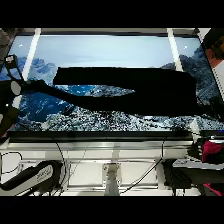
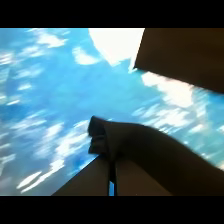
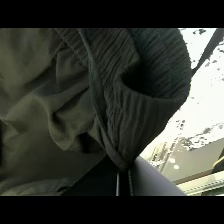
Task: Fold the clothes and pants, and hang the long-sleeved shirts on hangers.
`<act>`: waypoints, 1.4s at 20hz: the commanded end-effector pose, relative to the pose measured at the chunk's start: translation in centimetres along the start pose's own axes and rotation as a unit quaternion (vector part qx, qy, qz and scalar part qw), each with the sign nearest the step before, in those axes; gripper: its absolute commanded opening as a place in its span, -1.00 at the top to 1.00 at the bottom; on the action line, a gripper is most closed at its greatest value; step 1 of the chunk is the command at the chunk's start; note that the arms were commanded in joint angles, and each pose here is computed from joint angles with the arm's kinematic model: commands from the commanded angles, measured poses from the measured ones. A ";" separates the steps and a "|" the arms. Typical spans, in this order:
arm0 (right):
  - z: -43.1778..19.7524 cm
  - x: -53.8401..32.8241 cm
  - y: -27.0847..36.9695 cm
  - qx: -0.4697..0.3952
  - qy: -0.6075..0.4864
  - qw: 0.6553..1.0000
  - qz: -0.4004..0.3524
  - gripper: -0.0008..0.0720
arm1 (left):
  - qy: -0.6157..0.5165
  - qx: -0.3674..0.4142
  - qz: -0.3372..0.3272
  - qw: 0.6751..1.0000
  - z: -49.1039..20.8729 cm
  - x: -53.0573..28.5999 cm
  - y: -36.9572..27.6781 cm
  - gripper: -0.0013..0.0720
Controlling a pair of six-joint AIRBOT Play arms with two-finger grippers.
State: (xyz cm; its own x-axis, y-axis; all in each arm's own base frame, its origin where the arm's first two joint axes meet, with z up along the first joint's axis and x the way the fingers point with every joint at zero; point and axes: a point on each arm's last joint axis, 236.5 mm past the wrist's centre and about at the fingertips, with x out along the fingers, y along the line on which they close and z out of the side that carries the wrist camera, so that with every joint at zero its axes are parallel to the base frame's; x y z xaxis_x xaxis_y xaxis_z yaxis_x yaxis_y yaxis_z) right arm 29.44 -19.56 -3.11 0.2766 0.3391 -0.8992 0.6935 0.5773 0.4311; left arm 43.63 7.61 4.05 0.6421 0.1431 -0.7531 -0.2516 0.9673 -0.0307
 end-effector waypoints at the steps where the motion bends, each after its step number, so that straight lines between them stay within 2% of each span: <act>1: -0.2 0.0 0.2 -0.001 0.004 1.000 0.000 0.92 | -0.052 -0.043 -0.037 0.997 2.3 2.3 -1.8 0.27; 2: -0.2 0.0 0.2 -0.001 0.005 1.000 -0.001 0.92 | -0.054 -0.044 -0.039 0.997 2.3 2.6 -2.0 -0.51; 3: -0.2 0.0 0.1 -0.002 0.005 1.000 -0.002 0.92 | -0.048 -0.051 -0.040 0.997 2.0 2.7 -2.0 -0.69; 6: -0.3 0.0 0.0 -0.010 0.005 1.000 -0.005 0.92 | -0.006 -0.057 -0.029 0.998 0.2 2.6 -0.9 -0.66; 7: -0.2 0.0 0.0 -0.014 0.004 1.000 -0.006 0.93 | 0.018 -0.057 -0.020 0.998 -1.0 2.4 -0.2 -0.54; 10: 0.0 0.0 -1.3 -0.023 0.000 0.999 -0.032 0.93 | 0.097 -0.073 0.003 0.993 -4.6 1.9 1.9 0.90; 14: 0.1 -0.6 -4.2 -0.013 -0.002 0.996 -0.083 0.93 | 0.136 -0.069 0.001 0.988 -6.4 1.3 4.4 0.95; 17: 0.2 -0.6 -4.3 -0.009 -0.004 0.997 -0.079 0.93 | 0.136 -0.043 -0.099 0.985 -6.6 1.3 2.5 0.96; 19: 0.3 -0.3 -4.0 -0.007 -0.002 0.997 -0.072 0.93 | 0.119 -0.046 -0.139 0.982 -6.0 2.2 1.4 0.95; 20: 0.3 -0.1 -3.8 -0.005 -0.001 0.998 -0.065 0.93 | 0.101 -0.065 -0.140 0.983 -5.2 3.3 1.4 0.86; 21: 0.2 0.0 -3.5 -0.004 0.001 0.998 -0.056 0.93 | 0.075 -0.090 -0.142 0.983 -4.0 4.3 1.1 0.26; 22: 0.2 0.1 -3.1 -0.009 0.002 0.999 -0.048 0.93 | 0.049 -0.120 -0.146 0.981 -2.8 5.4 0.6 -0.45; 23: 0.2 0.1 -2.7 -0.016 0.002 0.999 -0.042 0.93 | 0.032 -0.142 -0.149 0.978 -2.0 6.3 0.1 -0.60; 24: 0.2 0.2 -2.5 -0.019 0.003 0.999 -0.039 0.93 | 0.021 -0.144 -0.147 0.978 -1.7 7.4 -0.4 -0.59; 28: 0.0 0.6 -1.6 -0.038 0.008 0.998 -0.040 0.93 | 0.021 -0.028 -0.151 0.988 -3.7 10.8 -4.2 -0.58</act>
State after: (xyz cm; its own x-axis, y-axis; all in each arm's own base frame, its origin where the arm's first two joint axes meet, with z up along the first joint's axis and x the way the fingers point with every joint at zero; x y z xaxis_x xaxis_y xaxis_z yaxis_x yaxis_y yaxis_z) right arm 27.96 -20.95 -4.47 0.2069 0.2892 -0.9346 0.6825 0.6418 0.3497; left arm 46.95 5.69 -4.76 0.6341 -0.1779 -0.7525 -0.1685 0.9180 -0.3590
